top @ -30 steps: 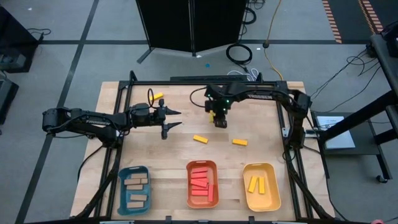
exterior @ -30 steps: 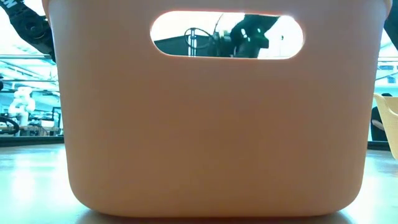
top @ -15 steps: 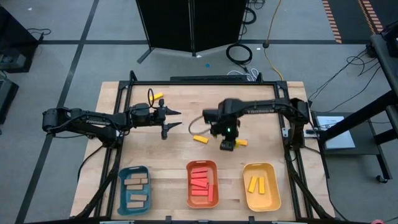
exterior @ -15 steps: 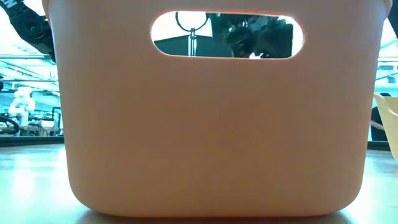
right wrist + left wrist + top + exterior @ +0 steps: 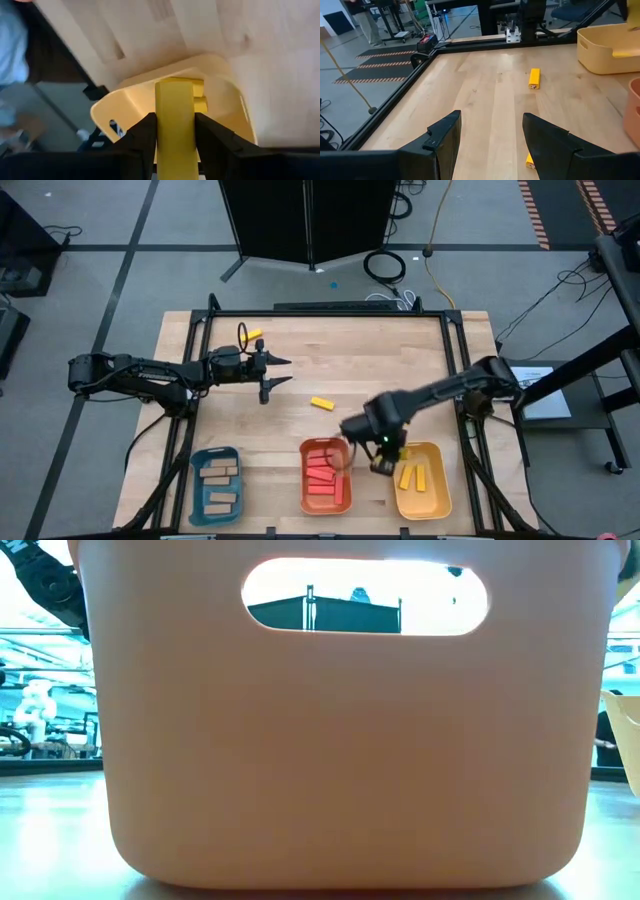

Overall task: Sort blocks
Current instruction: Put the top middle yellow block into the yellow bin

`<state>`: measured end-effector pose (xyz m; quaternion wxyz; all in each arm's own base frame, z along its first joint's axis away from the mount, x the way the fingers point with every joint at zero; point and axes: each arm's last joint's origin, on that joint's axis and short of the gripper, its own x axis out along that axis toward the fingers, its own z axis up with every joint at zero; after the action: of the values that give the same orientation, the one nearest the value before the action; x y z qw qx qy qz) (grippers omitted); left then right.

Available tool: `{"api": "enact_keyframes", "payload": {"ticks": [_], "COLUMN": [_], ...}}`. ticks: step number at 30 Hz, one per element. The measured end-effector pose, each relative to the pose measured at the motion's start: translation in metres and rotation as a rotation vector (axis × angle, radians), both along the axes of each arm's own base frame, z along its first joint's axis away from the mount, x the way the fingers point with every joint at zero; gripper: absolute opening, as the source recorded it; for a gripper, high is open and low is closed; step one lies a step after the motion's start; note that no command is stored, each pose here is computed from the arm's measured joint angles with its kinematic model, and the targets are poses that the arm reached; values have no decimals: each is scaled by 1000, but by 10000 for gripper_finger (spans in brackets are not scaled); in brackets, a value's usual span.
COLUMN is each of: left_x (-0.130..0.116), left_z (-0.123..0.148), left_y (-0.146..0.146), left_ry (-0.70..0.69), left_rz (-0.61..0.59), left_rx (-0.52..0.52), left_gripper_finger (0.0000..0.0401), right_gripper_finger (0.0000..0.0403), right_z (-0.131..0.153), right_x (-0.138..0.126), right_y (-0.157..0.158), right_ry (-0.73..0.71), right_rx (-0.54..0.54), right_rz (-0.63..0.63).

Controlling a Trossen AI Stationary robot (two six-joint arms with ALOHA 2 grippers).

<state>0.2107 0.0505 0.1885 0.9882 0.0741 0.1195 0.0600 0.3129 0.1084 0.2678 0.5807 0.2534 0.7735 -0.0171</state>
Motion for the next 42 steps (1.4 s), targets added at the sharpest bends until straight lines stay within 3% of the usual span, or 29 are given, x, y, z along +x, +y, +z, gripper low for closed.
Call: {"api": "enact_keyframes", "payload": {"ticks": [8,16,21,31,42], "left_x": [0,0,1,1,1], "left_z": [1,2,4,6,6], "left_y": [0,0,0,0,-1], "left_ry": [-12,-18,-37,-66,-65], "left_rz": [0,0,0,-17,-19], "left_rx": [3,4,9,-5,-6], "left_gripper_finger": [210,210,210,210,210], "right_gripper_finger": [109,109,109,110,110], "right_z": [5,4,4,4,5], "right_x": [-29,-52,-59,-63,-68], "right_y": [53,82,92,96,93], "right_ry": [54,75,94,58,115], "right_rx": [-148,-302,-324,-370,-409], "right_rz": [-64,-159,-221,-225,-232]}}
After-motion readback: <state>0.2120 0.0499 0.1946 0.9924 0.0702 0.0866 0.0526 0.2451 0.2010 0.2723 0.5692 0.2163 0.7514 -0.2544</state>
